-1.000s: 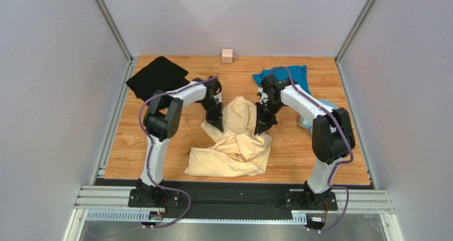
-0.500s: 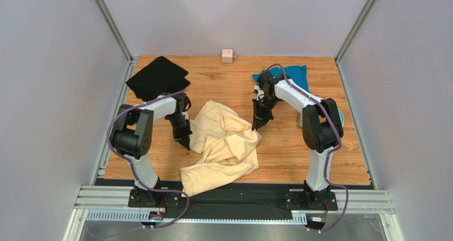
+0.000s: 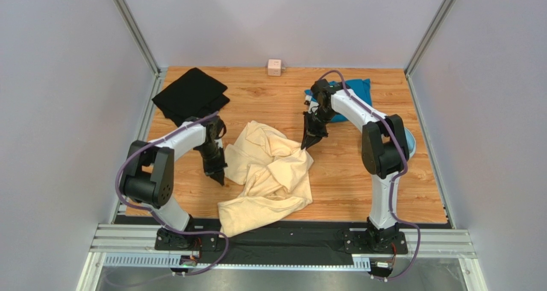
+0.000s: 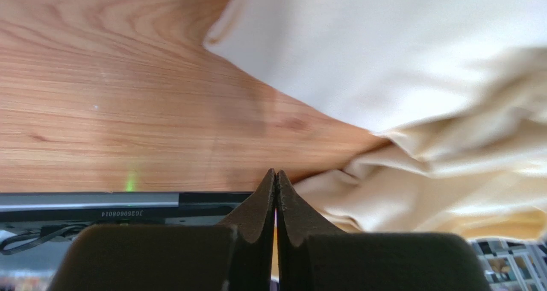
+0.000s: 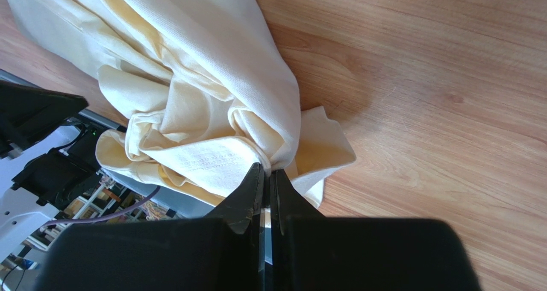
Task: Fold and stack the t-shirts
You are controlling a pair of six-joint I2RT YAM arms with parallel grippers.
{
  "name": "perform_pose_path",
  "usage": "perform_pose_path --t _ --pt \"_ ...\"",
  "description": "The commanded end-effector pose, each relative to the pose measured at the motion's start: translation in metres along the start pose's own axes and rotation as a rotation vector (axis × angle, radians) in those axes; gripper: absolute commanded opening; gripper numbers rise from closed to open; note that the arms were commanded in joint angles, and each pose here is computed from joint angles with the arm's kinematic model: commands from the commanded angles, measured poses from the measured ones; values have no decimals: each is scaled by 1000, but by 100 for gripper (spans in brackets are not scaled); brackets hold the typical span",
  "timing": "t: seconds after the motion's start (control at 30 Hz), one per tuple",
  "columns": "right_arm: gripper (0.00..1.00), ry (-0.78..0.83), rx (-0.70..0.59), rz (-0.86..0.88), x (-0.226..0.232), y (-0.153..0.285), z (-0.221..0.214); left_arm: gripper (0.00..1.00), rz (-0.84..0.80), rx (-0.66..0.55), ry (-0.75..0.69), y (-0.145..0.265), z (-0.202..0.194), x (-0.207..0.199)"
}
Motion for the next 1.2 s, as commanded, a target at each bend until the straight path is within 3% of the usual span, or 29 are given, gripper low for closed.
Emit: perform_pose_path --t 0.0,0.07,0.1,0.23,0.27,0.4,0.57,0.77,1.17 --pt "0 11 28 49 6 -1 -3 14 -134 -348 -66 83 54 -35" --pt "0 4 47 50 4 -6 -7 28 -166 -385 -92 90 73 -45" --pt "0 4 52 52 4 -8 -8 29 -209 -431 -119 103 89 -56" --pt "0 23 77 44 10 -16 -18 30 -270 -299 -158 69 130 -77" --pt "0 28 80 41 11 -17 -20 34 -266 -293 -184 64 136 -80" --pt "0 60 114 22 23 -28 -34 41 -252 -336 -289 60 165 -110" --pt "0 70 152 -13 22 -38 -52 42 -286 -347 -283 53 200 -132" --pt "0 82 160 -57 11 -38 -59 42 -342 -410 -268 72 229 -152" --pt "0 68 155 -45 19 -42 -46 41 -309 -321 -290 50 221 -144"
Point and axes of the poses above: each gripper's point midway between its finger pads, its own y axis back along the fingers, its own x axis along the line the jaws close on, z = x × y, the point moved 4 cm from there along y, back along the fingers, and after that the axes turned 13 degrees about -y, right-handed, at the moved point
